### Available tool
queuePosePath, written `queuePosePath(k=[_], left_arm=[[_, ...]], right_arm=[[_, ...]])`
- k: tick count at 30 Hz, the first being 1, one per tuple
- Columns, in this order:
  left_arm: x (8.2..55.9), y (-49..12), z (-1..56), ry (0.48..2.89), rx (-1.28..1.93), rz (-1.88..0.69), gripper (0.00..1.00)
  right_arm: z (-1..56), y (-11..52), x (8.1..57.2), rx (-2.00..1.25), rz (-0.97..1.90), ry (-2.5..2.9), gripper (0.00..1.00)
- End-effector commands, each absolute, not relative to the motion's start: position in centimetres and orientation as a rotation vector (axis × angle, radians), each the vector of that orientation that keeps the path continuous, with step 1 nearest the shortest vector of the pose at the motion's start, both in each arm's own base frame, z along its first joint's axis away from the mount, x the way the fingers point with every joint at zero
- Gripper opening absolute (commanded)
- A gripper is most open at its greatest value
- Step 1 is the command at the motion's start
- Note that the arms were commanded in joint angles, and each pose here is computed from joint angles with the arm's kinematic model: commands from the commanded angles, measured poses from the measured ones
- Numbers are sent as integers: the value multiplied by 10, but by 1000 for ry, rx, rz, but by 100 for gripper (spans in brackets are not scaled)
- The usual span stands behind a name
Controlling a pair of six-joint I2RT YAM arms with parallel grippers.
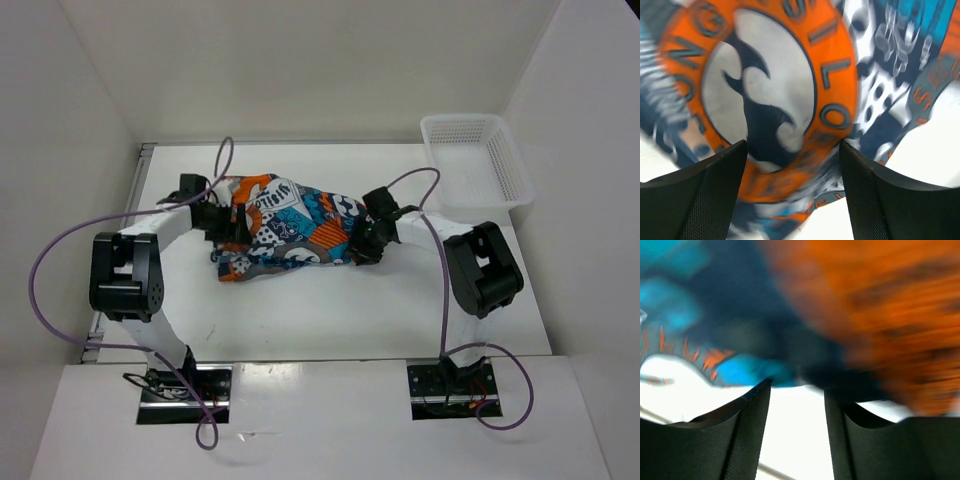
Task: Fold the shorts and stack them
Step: Fold the shorts
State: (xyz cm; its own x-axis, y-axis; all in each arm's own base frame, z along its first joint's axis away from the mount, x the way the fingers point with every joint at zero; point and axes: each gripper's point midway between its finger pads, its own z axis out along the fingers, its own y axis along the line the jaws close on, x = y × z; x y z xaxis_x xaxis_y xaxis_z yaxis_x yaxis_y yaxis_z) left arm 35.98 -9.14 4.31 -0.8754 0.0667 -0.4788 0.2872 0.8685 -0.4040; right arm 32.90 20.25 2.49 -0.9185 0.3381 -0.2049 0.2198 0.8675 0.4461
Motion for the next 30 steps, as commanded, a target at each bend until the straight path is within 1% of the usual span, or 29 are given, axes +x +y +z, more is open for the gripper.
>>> queuePosePath(k=[1,2,3,4,6,7,10,11,13,14,15,17,18,19,21,22,23,24,26,27,28,29,30], left_arm=[[403,-60,97,2453,230,-527,81],[406,-54,109,2431,216,-514,81],[408,-43,128,2389,193,-501,81],[406,-37,135,2382,175,-491,81],[397,-26,152,2337,147,-513,79],[385,-22,140,2367,120,-518,74],[363,-13,125,2392,67,-523,73],[347,-15,102,2455,41,-536,75],[336,-9,88,2473,3,-534,85],[332,-10,82,2484,-2,-539,88],[326,-11,73,2499,-8,-546,89],[326,-10,62,2519,-18,-540,89],[326,-10,57,2522,-19,-541,89],[325,-10,54,2533,-24,-546,84],[328,-12,46,2539,-23,-570,78],[329,-11,44,2539,-23,-570,69],[328,-12,40,2551,-28,-576,64],[331,-12,43,2540,-22,-584,59],[330,-12,40,2548,-25,-588,50],[334,-12,44,2537,-21,-583,38],[338,-11,47,2528,-17,-578,31],[338,-11,47,2528,-17,-578,24],[338,-11,49,2532,-18,-580,20]], right_arm=[[72,224,343,378,651,2680,53],[81,218,351,394,628,2650,53],[96,216,357,399,607,2621,55],[103,203,366,405,551,2586,59],[122,189,375,422,539,2539,62],[124,183,374,438,532,2541,62],[131,170,373,440,502,2530,62],[131,165,371,451,497,2528,62],[118,153,361,488,468,2560,63],[111,148,357,504,455,2575,66],[103,138,350,536,436,2589,75],[94,129,344,567,420,2599,83],[91,125,343,569,409,2606,83],[92,122,346,578,412,2592,83],[83,121,346,568,400,2610,83],[79,124,348,565,414,2617,81],[78,125,353,561,421,2603,79],[76,128,354,557,437,2605,74],[75,133,362,551,460,2610,69],[71,136,361,549,478,2627,66],[69,139,363,543,497,2627,60],[65,142,363,539,516,2636,57],[68,147,365,524,558,2626,51]])
